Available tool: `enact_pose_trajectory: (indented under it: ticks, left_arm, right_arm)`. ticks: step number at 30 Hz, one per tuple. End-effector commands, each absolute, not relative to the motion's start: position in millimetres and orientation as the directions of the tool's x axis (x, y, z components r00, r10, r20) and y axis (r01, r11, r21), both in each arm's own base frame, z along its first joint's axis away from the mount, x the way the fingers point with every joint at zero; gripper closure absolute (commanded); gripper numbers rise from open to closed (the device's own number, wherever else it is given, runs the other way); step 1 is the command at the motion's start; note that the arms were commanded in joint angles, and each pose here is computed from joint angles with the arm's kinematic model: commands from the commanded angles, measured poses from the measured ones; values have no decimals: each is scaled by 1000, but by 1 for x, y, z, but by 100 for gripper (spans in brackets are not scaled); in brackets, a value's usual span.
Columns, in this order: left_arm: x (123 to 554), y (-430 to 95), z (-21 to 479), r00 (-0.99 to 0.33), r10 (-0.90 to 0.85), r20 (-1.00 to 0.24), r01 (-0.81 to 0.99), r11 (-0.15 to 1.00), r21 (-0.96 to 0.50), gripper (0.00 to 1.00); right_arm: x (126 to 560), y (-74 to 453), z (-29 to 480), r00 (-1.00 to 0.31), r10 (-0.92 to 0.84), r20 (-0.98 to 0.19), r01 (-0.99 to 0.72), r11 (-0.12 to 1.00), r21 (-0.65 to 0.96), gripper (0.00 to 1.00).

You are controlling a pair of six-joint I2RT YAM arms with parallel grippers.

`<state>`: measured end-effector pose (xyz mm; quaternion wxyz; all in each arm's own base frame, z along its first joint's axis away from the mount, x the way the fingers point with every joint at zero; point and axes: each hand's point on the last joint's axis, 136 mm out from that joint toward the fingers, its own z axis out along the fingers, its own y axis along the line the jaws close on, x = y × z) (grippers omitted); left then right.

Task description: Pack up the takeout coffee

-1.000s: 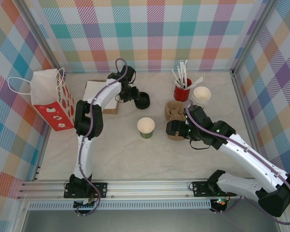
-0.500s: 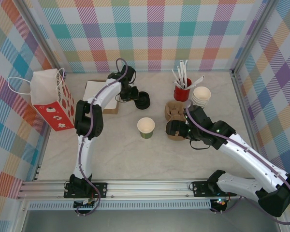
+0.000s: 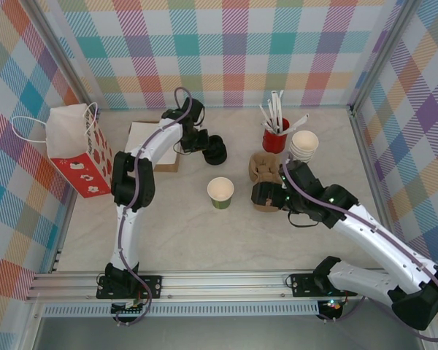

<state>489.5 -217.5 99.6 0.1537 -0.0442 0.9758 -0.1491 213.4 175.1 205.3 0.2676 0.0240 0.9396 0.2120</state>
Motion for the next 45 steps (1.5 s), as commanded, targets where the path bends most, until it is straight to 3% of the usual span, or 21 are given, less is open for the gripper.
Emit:
enact_pose_trajectory:
  ticks: [1,8,14,22,33,42,45]
  left_arm:
    - [484,-223,156,-916,-128,-381,22,931,-365,92]
    - [457,-227,204,-875,-201,-441,54,863,-502,92]
    - [414,-237,245,-855,-281,-436,84,754,-651,92]
    - [365,-237,266,-826,-363,-431,72,690,-720,93]
    - [340,-240,265,-798,-440,-412,2,682,-732,95]
    - [336,-248,266,-797,-442,-410,5,675,-738,95]
    - [335,-251,266,-803,-436,-406,8,674,-739,95]
  right_arm:
    - [216,180,214,-836,170,-521,-117,874,472,0]
    - [227,210,241,-808,174,-563,-294,709,641,0]
    - [240,242,269,-767,151,-624,-440,584,682,0]
    - [273,276,304,-734,195,-651,-511,472,718,2]
    - [298,312,316,-676,143,-722,-562,533,632,14]
    - [315,323,304,-689,135,-712,-532,572,624,25]
    - [317,325,301,-691,128,-711,-532,576,621,33]
